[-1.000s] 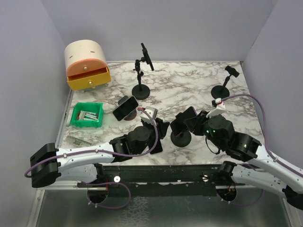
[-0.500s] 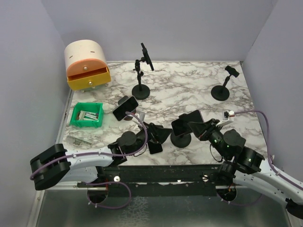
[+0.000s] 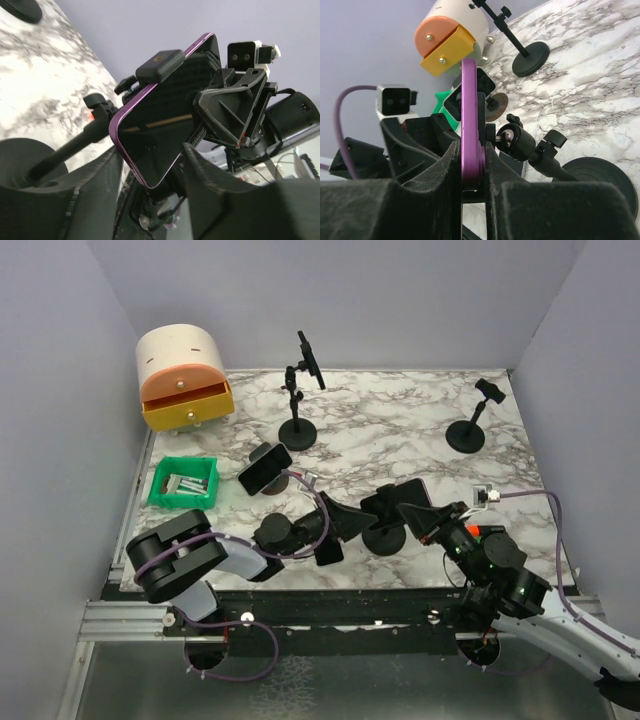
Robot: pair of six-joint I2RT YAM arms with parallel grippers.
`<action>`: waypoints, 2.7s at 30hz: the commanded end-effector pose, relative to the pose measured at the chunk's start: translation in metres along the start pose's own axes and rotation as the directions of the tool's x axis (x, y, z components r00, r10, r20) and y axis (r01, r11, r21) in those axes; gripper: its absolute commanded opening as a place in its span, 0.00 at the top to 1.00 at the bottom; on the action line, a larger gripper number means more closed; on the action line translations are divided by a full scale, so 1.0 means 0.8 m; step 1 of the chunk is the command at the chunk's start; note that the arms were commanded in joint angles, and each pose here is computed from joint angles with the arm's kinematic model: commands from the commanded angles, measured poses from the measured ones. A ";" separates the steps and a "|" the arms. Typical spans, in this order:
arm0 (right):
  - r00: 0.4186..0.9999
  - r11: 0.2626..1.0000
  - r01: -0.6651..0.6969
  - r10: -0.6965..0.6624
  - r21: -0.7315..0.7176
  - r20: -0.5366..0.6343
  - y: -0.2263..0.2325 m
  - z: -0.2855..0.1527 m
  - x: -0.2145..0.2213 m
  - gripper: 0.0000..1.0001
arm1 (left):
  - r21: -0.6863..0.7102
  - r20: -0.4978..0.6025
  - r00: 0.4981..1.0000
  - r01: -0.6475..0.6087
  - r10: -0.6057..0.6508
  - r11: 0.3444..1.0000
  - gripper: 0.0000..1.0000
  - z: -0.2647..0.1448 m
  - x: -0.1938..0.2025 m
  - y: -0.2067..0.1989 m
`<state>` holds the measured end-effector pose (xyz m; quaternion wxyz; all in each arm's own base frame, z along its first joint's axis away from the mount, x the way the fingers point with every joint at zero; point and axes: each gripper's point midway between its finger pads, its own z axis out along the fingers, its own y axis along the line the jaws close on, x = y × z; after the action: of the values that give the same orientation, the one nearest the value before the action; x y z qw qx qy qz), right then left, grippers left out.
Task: Remove the phone from the phone stand
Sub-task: Adjust the phone stand with the phone at the center of the board.
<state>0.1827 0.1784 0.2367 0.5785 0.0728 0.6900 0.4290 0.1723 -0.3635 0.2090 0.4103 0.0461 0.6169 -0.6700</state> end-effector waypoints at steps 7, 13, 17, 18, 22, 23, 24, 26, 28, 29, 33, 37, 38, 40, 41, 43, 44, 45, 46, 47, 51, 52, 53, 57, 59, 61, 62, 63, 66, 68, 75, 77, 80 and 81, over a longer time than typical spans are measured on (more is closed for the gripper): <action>0.993 0.989 -0.043 0.059 -0.144 0.104 0.028 -0.008 -0.025 1.00 | 0.279 0.012 0.998 0.050 -0.056 0.959 0.70 0.009 -0.017 -0.068; 0.999 0.992 0.016 -0.009 -0.122 0.054 0.026 -0.011 -0.019 0.93 | 0.268 0.033 0.999 0.003 -0.013 0.964 1.00 0.008 -0.029 -0.068; 0.993 0.993 0.111 -0.112 -0.035 -0.043 0.014 -0.019 -0.016 0.36 | 0.204 0.003 0.998 -0.066 0.067 0.977 1.00 0.008 -0.034 -0.060; 0.987 0.989 0.144 -0.145 -0.009 -0.074 0.009 -0.022 -0.015 0.28 | 0.176 -0.017 0.995 -0.096 0.100 0.980 1.00 0.010 -0.033 -0.055; 0.954 0.962 0.265 -0.252 0.067 -0.164 -0.001 -0.034 -0.026 0.14 | 0.126 -0.073 0.974 -0.206 0.216 0.970 1.00 0.011 -0.034 -0.052; 0.947 0.955 0.288 -0.272 0.075 -0.173 -0.001 -0.037 -0.032 0.14 | 0.119 -0.084 0.968 -0.225 0.235 0.967 1.00 0.011 -0.036 -0.051; 0.941 0.948 0.308 -0.292 0.077 -0.173 0.001 -0.039 -0.039 0.14 | 0.117 -0.100 0.962 -0.241 0.253 0.963 1.00 0.012 -0.037 -0.052; 0.930 0.936 0.348 -0.336 0.060 -0.152 0.012 -0.044 -0.059 0.13 | 0.118 -0.147 0.942 -0.286 0.301 0.951 1.00 0.015 -0.036 -0.053; 0.911 0.919 0.393 -0.384 0.036 -0.150 0.022 -0.046 -0.072 0.13 | 0.146 -0.209 0.909 -0.336 0.361 0.931 1.00 0.019 -0.030 -0.056; 0.899 0.908 0.418 -0.411 0.012 -0.152 0.030 -0.047 -0.077 0.14 | 0.155 -0.237 0.892 -0.357 0.386 0.921 1.00 0.020 -0.028 -0.056; 0.823 0.850 0.519 -0.526 -0.094 -0.216 0.050 -0.042 -0.071 0.16 | 0.239 -0.298 0.826 -0.420 0.478 0.875 1.00 0.023 -0.025 -0.067; 0.745 0.789 0.588 -0.614 -0.179 -0.260 0.066 -0.034 -0.065 0.18 | 0.309 -0.324 0.763 -0.474 0.560 0.825 1.00 0.026 -0.033 -0.082; 0.735 0.779 0.599 -0.627 -0.188 -0.259 0.069 -0.032 -0.067 0.18 | 0.314 -0.331 0.746 -0.490 0.578 0.813 1.00 0.027 -0.036 -0.082; 0.714 0.757 0.625 -0.653 -0.191 -0.253 0.074 -0.031 -0.077 0.18 | 0.313 -0.342 0.717 -0.522 0.607 0.793 1.00 0.029 -0.040 -0.080; 0.705 0.748 0.637 -0.663 -0.186 -0.250 0.075 -0.031 -0.082 0.18 | 0.310 -0.351 0.705 -0.534 0.616 0.787 1.00 0.030 -0.041 -0.077; 0.689 0.733 0.657 -0.679 -0.177 -0.255 0.077 -0.033 -0.092 0.17 | 0.288 -0.365 0.686 -0.560 0.630 0.777 1.00 0.032 -0.045 -0.070; 0.675 0.724 0.667 -0.688 -0.177 -0.268 0.076 -0.034 -0.094 0.16 | 0.278 -0.368 0.681 -0.569 0.633 0.774 1.00 0.032 -0.046 -0.066; 0.660 0.716 0.674 -0.695 -0.182 -0.286 0.075 -0.036 -0.093 0.15 | 0.275 -0.368 0.679 -0.574 0.636 0.771 1.00 0.032 -0.048 -0.065; 0.639 0.706 0.683 -0.703 -0.190 -0.314 0.071 -0.038 -0.090 0.15 | 0.275 -0.364 0.676 -0.579 0.640 0.768 1.00 0.032 -0.049 -0.066; 0.621 0.697 0.689 -0.708 -0.196 -0.337 0.069 -0.040 -0.088 0.15 | 0.274 -0.364 0.675 -0.580 0.641 0.767 1.00 0.032 -0.049 -0.065; 0.567 0.671 0.707 -0.726 -0.223 -0.388 0.060 -0.044 -0.076 0.10 | 0.285 -0.363 0.669 -0.584 0.649 0.760 1.00 0.033 -0.051 -0.067; 0.558 0.661 0.712 -0.738 -0.236 -0.380 0.060 -0.043 -0.075 0.08 | 0.290 -0.363 0.667 -0.582 0.650 0.759 1.00 0.034 -0.051 -0.068; 0.548 0.646 0.716 -0.754 -0.264 -0.361 0.064 -0.041 -0.073 0.08 | 0.299 -0.367 0.665 -0.577 0.650 0.760 1.00 0.035 -0.050 -0.069; 0.529 0.605 0.726 -0.795 -0.327 -0.297 0.077 -0.028 -0.065 0.08 | 0.323 -0.367 0.660 -0.570 0.655 0.756 1.00 0.043 -0.052 -0.076; 0.507 0.587 0.737 -0.808 -0.335 -0.299 0.076 -0.019 -0.059 0.08 | 0.324 -0.364 0.659 -0.572 0.657 0.754 1.00 0.045 -0.054 -0.078; 0.487 0.576 0.740 -0.815 -0.347 -0.314 0.074 -0.010 -0.049 0.09 | 0.317 -0.364 0.659 -0.577 0.658 0.753 1.00 0.046 -0.056 -0.076; 0.481 0.575 0.738 -0.816 -0.353 -0.322 0.073 -0.005 -0.043 0.09 | 0.310 -0.365 0.658 -0.581 0.658 0.753 1.00 0.046 -0.057 -0.074; 0.474 0.574 0.731 -0.816 -0.369 -0.330 0.073 -0.001 -0.035 0.08 | 0.301 -0.366 0.659 -0.585 0.657 0.753 1.00 0.047 -0.057 -0.071; 0.460 0.572 0.724 -0.817 -0.386 -0.348 0.071 0.010 -0.020 0.06 | 0.273 -0.361 0.667 -0.593 0.652 0.758 1.00 0.050 -0.063 -0.064; 0.446 0.565 0.731 -0.820 -0.382 -0.359 0.067 0.016 -0.015 0.05 | 0.248 -0.347 0.681 -0.596 0.645 0.764 1.00 0.054 -0.074 -0.064; 0.374 0.492 0.801 -0.856 -0.340 -0.358 0.047 0.037 -0.015 0.00 | 0.191 -0.324 0.748 -0.548 0.580 0.814 1.00 0.068 -0.098 -0.067; 0.360 0.474 0.816 -0.865 -0.331 -0.351 0.046 0.043 -0.017 0.00 | 0.178 -0.330 0.768 -0.521 0.549 0.835 1.00 0.071 -0.099 -0.068; 0.335 0.443 0.840 -0.878 -0.313 -0.343 0.043 0.050 -0.020 0.00 | 0.152 -0.347 0.802 -0.464 0.487 0.872 1.00 0.075 -0.100 -0.066; 0.324 0.429 0.848 -0.884 -0.310 -0.337 0.043 0.052 -0.020 0.00 | 0.145 -0.353 0.810 -0.447 0.468 0.883 1.00 0.077 -0.100 -0.066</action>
<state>0.1974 0.2106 0.2677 0.5152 -0.4257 0.7342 0.1197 0.2082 -0.3747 0.2581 0.3927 0.3608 0.6724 -0.5132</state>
